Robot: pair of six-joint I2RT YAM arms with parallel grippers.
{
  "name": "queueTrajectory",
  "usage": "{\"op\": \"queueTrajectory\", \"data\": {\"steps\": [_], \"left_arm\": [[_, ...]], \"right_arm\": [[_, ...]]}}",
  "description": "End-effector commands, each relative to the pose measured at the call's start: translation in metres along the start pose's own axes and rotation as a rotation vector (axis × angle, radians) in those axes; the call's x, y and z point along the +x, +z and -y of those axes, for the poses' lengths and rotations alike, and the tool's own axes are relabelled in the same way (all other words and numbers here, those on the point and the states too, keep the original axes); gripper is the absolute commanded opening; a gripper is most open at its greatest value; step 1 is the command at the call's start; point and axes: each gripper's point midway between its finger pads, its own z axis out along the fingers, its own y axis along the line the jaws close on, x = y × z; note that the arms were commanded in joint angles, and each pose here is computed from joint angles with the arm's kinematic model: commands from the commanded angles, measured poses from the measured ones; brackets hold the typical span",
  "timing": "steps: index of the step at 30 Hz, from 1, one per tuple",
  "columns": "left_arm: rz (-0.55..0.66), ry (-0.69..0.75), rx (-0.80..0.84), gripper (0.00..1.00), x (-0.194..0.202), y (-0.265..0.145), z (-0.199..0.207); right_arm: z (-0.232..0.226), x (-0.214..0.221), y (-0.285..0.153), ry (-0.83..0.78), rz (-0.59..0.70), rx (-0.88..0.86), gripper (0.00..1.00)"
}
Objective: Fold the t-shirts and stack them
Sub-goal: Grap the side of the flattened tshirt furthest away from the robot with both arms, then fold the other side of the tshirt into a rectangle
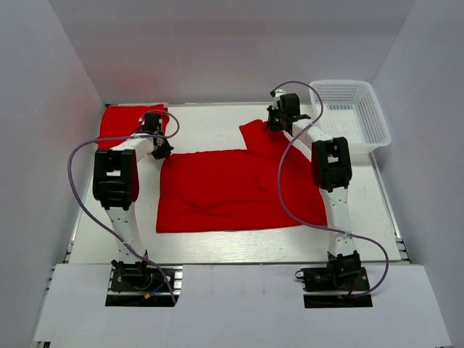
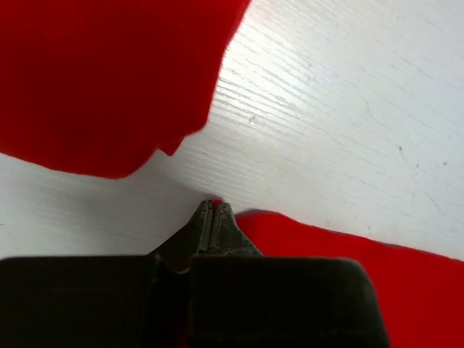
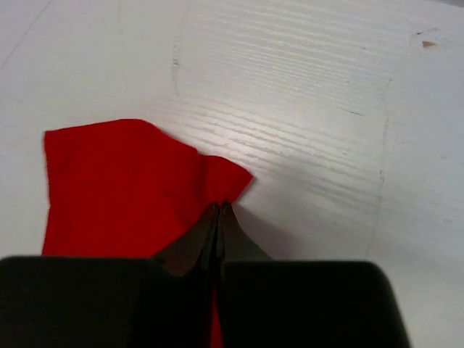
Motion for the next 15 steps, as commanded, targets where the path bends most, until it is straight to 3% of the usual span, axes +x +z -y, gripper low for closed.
{"op": "queueTrajectory", "data": {"steps": [1,3,6,8,9,11,12,14,15], "left_arm": [[0.004,0.042,0.066,0.00,0.005,-0.022,0.011],[0.070,0.038,0.123,0.00,-0.008,-0.038,0.021],[0.094,0.047,0.136,0.00,-0.008,-0.047,0.019],[0.107,0.055,0.142,0.00,-0.011,-0.059,0.019],[0.106,0.064,0.141,0.00,-0.009,-0.061,0.018],[0.103,0.065,0.139,0.00,-0.004,-0.070,0.014],[0.103,0.065,0.139,0.00,-0.002,-0.072,0.012],[0.084,0.057,0.130,0.00,0.010,-0.077,0.005],[0.088,0.056,0.132,0.00,0.014,-0.085,0.002]], "right_arm": [[-0.022,-0.075,-0.051,-0.090,0.192,-0.061,0.00],[-0.034,-0.091,-0.079,-0.145,0.250,-0.085,0.00],[-0.035,-0.068,-0.097,-0.149,0.230,-0.090,0.00],[-0.041,-0.085,-0.124,-0.163,0.283,-0.095,0.00],[-0.039,-0.056,-0.122,-0.151,0.226,-0.093,0.00],[-0.045,-0.073,-0.149,-0.160,0.283,-0.086,0.00],[-0.041,-0.046,-0.147,-0.142,0.236,-0.081,0.00],[-0.047,-0.058,-0.172,-0.148,0.283,-0.080,0.00],[-0.044,-0.033,-0.171,-0.132,0.236,-0.072,0.00]]}}
